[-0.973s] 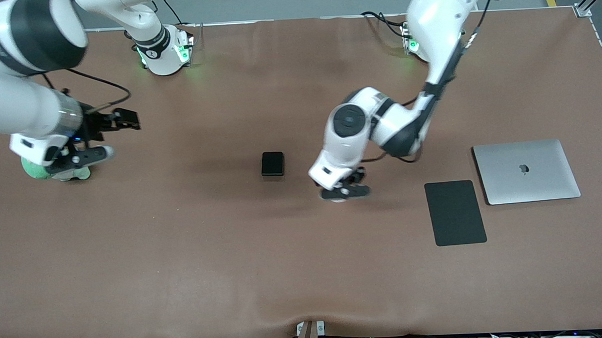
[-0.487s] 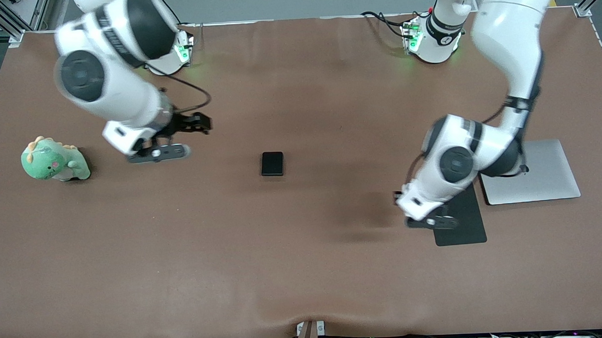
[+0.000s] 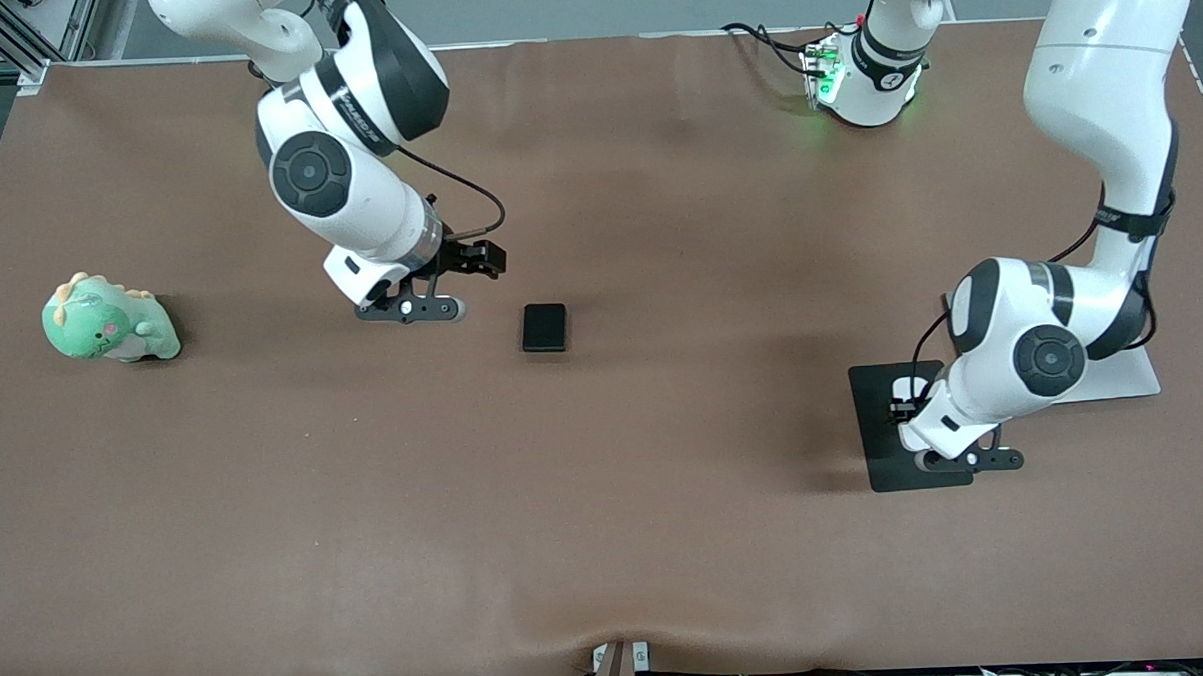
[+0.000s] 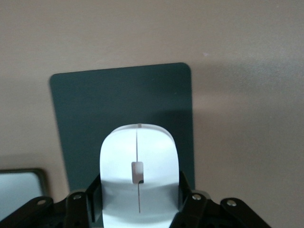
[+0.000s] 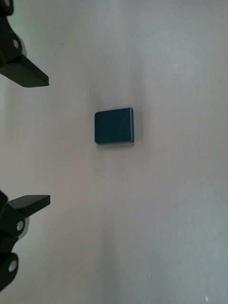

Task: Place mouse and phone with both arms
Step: 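Set the mouse on the pad while the right gripper grasps the phone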

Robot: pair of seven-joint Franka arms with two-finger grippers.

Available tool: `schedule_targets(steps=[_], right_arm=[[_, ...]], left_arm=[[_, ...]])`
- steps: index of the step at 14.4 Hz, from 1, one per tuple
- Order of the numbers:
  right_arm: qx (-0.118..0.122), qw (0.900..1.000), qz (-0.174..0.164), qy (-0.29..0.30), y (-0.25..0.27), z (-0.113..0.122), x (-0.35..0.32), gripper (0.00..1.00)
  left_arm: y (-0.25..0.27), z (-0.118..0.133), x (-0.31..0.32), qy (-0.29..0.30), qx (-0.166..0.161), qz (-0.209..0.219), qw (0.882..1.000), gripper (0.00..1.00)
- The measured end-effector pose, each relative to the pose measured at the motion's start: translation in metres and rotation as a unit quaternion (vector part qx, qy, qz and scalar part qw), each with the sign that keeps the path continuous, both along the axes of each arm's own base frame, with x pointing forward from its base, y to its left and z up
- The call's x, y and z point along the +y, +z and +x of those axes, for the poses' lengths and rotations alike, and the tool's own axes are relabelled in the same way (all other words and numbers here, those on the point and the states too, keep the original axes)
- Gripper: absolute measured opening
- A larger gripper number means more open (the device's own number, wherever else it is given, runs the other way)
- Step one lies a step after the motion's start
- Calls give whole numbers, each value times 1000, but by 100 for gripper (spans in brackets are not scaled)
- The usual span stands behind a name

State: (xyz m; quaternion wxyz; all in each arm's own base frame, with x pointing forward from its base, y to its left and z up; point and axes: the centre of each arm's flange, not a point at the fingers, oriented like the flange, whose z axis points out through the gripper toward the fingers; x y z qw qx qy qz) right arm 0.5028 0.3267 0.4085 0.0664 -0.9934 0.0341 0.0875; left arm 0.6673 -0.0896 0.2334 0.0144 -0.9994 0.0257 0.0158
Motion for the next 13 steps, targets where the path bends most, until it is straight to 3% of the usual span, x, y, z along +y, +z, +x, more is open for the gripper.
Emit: schedule_targets(steps=[2, 7, 13], right_arm=[[-8, 1000, -2, 0, -26, -11, 9, 100], [2, 1000, -23, 7, -93, -18, 26, 100], [-33, 999, -18, 17, -162, -35, 72, 100]], left_arm=[[-23, 0, -6, -6, -6, -5, 1000, 60], [-37, 8, 18, -1, -28, 4, 1000, 60], [-54, 10, 23, 5, -20, 2, 1000, 60]])
